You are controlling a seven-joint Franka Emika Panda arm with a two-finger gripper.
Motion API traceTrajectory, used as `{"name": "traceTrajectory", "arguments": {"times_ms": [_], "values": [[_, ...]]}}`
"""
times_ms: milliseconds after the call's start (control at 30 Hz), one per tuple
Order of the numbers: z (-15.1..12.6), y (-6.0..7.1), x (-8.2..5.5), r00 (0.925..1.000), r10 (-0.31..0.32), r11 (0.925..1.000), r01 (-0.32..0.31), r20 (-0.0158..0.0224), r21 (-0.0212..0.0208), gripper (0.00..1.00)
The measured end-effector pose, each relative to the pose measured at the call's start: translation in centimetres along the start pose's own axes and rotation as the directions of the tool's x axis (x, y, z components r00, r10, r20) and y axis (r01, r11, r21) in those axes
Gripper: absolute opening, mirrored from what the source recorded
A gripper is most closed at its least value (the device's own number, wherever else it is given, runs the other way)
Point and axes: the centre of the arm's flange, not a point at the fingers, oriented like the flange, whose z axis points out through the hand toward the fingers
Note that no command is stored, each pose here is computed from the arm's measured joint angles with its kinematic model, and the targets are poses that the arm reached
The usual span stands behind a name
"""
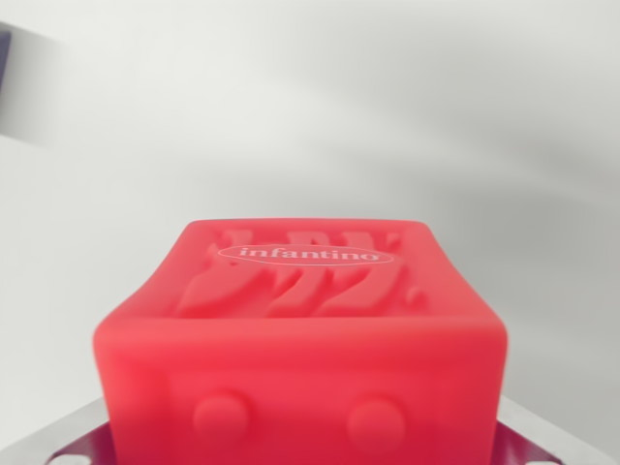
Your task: Destack cube
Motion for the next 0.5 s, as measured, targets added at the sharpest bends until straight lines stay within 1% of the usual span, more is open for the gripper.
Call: {"name": "traceTrajectory", "arguments": {"times_ms": [500], "values": [[0.4,2.5,1.3,0.9987,-0.051,0.9987,0.051,-0.0006,0.0011,0.00]]}}
